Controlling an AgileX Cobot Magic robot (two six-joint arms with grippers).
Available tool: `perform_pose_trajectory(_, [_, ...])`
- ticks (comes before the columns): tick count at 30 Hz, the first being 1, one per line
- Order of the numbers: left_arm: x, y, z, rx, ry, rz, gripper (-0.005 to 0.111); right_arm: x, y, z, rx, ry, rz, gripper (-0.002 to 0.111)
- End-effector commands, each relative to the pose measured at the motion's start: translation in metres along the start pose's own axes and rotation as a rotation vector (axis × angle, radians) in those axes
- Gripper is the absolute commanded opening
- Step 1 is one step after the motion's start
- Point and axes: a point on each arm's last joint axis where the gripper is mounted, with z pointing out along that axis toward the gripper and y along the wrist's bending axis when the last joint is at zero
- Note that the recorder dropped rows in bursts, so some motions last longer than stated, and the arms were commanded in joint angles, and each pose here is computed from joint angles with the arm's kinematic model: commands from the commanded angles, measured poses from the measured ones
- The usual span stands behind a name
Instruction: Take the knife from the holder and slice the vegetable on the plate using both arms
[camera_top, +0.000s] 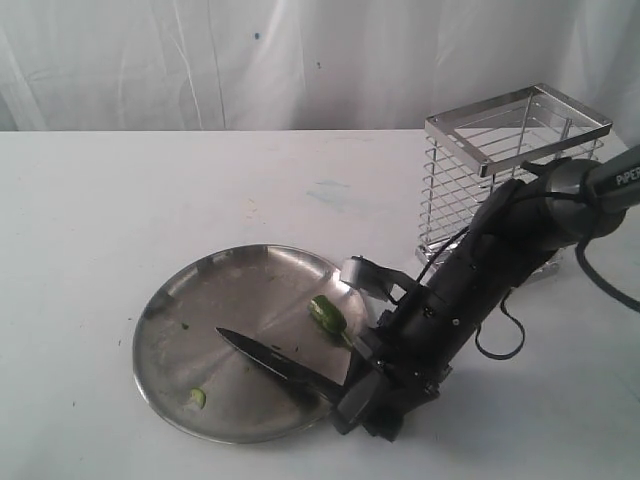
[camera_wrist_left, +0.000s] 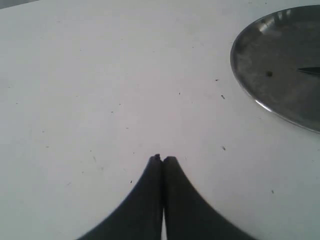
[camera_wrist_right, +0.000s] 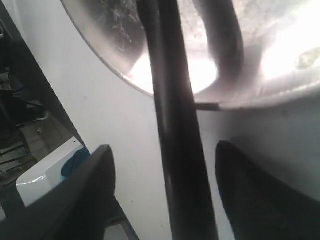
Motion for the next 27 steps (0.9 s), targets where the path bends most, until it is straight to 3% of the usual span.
perform_pose_trajectory(1, [0.001,-0.001,0.0,0.009,-0.002,-0.008,0.0,0.002,-0.015,0.01,0.012,0.026,0.017,0.057])
perform_pose_trajectory(3, [0.001,-0.001,0.0,0.009,-0.002,-0.008,0.0,0.002,-0.018,0.013,0.01,0.028,0.028,0.05])
perform_pose_trajectory(6, [0.001,-0.001,0.0,0.009,-0.002,-0.008,0.0,0.004,-0.021,0.016,0.012,0.044,0.037,0.021])
perform_pose_trajectory(7, [0.001,-0.001,0.0,0.009,-0.002,-0.008,0.0,0.004,-0.023,0.017,0.007,0.05,0.049,0.003])
perform_pose_trajectory(8, [0.001,-0.001,0.0,0.009,-0.002,-0.008,0.0,0.004,-0.023,0.018,0.002,0.055,0.051,0.0])
perform_pose_trajectory(14, [0.001,-0.001,0.0,0.009,-0.002,-0.008,0.0,0.003,-0.008,0.007,-0.012,0.033,0.021,0.0])
perform_pose_trajectory(20, [0.001,-0.001,0.0,0.009,-0.002,-0.008,0.0,0.008,0.05,-0.04,0.069,-0.101,-0.147,0.0])
perform_pose_trajectory(27, [0.001,-0.001,0.0,0.009,-0.002,-0.008,0.0,0.051,0.119,-0.077,0.151,-0.241,-0.293,0.0])
